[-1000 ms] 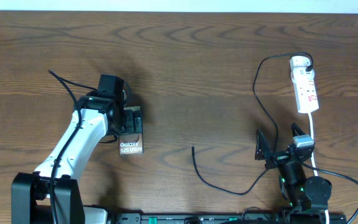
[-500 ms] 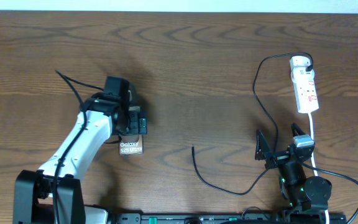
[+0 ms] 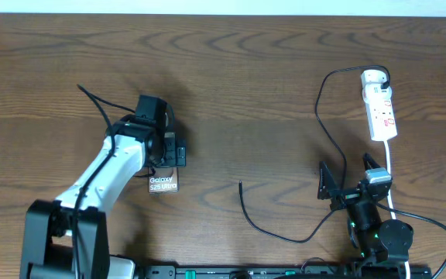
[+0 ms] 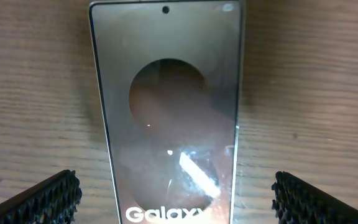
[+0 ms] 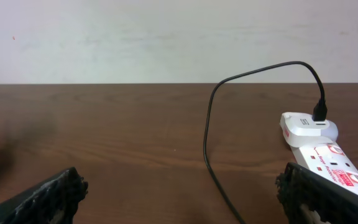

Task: Plug charger to phone and switch on socket
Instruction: 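Close the left gripper on the phone's bottom edge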

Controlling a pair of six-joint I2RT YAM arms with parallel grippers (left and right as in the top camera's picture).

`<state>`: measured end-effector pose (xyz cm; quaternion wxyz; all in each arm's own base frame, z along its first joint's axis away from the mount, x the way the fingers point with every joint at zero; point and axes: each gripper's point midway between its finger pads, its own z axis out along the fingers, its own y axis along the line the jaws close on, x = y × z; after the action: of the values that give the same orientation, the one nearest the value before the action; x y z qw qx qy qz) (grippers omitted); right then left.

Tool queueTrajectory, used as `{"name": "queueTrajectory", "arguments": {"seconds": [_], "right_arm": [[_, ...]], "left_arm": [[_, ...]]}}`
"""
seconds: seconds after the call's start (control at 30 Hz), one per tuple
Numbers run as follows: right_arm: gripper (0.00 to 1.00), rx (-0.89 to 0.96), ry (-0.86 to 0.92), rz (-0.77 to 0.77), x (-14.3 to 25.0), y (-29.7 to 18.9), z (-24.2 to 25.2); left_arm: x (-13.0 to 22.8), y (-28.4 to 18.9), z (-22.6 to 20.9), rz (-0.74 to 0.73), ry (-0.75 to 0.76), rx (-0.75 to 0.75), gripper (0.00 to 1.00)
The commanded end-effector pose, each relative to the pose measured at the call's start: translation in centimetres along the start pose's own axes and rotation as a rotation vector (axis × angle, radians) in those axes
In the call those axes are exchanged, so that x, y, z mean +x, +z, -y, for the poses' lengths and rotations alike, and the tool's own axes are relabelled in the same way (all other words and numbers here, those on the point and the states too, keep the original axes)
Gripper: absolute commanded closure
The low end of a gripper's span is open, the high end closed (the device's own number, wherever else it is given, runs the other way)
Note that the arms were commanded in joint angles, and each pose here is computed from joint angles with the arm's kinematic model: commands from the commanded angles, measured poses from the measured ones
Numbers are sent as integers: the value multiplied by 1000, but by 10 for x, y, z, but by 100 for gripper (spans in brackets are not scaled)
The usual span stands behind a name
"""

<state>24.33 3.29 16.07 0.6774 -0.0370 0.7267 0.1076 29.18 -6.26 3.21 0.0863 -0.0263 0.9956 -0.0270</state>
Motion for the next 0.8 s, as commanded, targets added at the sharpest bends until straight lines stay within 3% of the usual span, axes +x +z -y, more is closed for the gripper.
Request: {"name": "queueTrajectory", "arguments": {"seconds": [0.0, 0.77], "right_arm": [[1, -5, 9, -6, 2, 0, -1], [1, -5, 9, -6, 2, 0, -1]], "left_arm": [[4, 13, -6, -30, -17, -37, 2], [-4, 24, -4, 2, -16, -29, 2]]}}
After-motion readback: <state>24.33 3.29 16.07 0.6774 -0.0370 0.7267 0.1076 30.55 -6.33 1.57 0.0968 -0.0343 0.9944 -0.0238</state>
